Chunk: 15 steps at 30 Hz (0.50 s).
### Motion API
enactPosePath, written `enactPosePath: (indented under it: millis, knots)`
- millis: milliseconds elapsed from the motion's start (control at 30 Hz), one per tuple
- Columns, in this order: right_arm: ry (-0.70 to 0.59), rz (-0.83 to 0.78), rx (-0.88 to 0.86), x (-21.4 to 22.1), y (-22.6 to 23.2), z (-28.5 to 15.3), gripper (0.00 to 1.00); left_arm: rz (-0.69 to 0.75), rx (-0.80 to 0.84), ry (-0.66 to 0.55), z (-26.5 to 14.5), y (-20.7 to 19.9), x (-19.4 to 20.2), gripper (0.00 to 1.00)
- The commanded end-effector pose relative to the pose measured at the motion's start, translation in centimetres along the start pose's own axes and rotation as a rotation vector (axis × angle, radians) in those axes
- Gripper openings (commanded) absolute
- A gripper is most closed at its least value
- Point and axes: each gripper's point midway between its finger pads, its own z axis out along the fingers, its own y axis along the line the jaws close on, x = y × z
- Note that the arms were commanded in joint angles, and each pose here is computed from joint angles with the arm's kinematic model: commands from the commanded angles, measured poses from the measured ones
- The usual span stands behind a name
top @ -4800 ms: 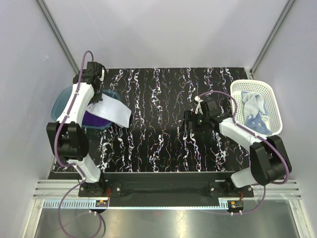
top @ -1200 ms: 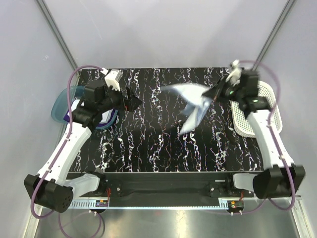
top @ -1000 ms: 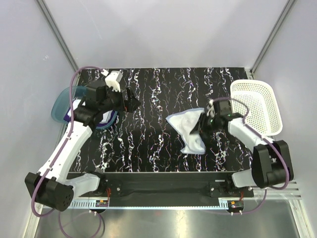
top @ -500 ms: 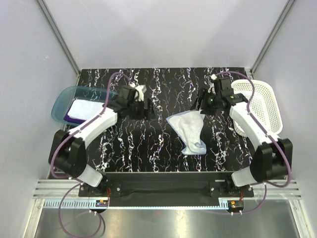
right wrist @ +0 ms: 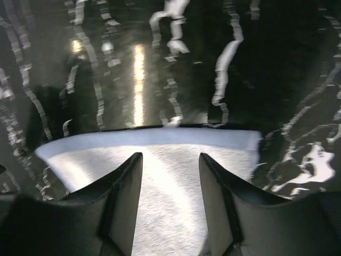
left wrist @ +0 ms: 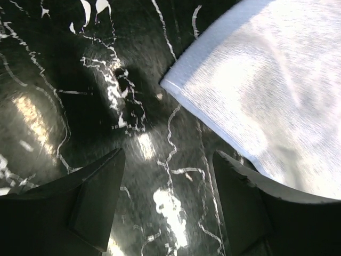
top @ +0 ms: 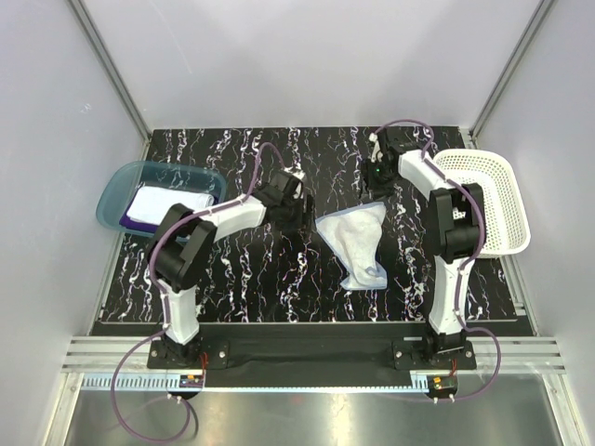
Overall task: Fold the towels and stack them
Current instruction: Flatten out the crumpled towel
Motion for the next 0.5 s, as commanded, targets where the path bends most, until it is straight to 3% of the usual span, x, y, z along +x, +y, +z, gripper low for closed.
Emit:
enactPosePath:
  millis: [0, 167, 467]
  knots:
    - [-0.02, 0.084, 0.109, -1.9, -4.6, -1.2, 0.52, 0.001, -0.016, -0.094, 1.2, -0.5, -3.0, 0.71]
    - [-0.023, 0.134, 0.119, -1.0, -7.1, -0.5, 0.53, -0.005, -0.016, -0.065, 3.4, -0.1, -2.3, 0.68]
    - [0.003, 0.116, 0.002, -0.2, -7.6, 1.7, 0.53, -0.005, -0.018, -0.037, 5.1, -0.1, -2.0, 0.62]
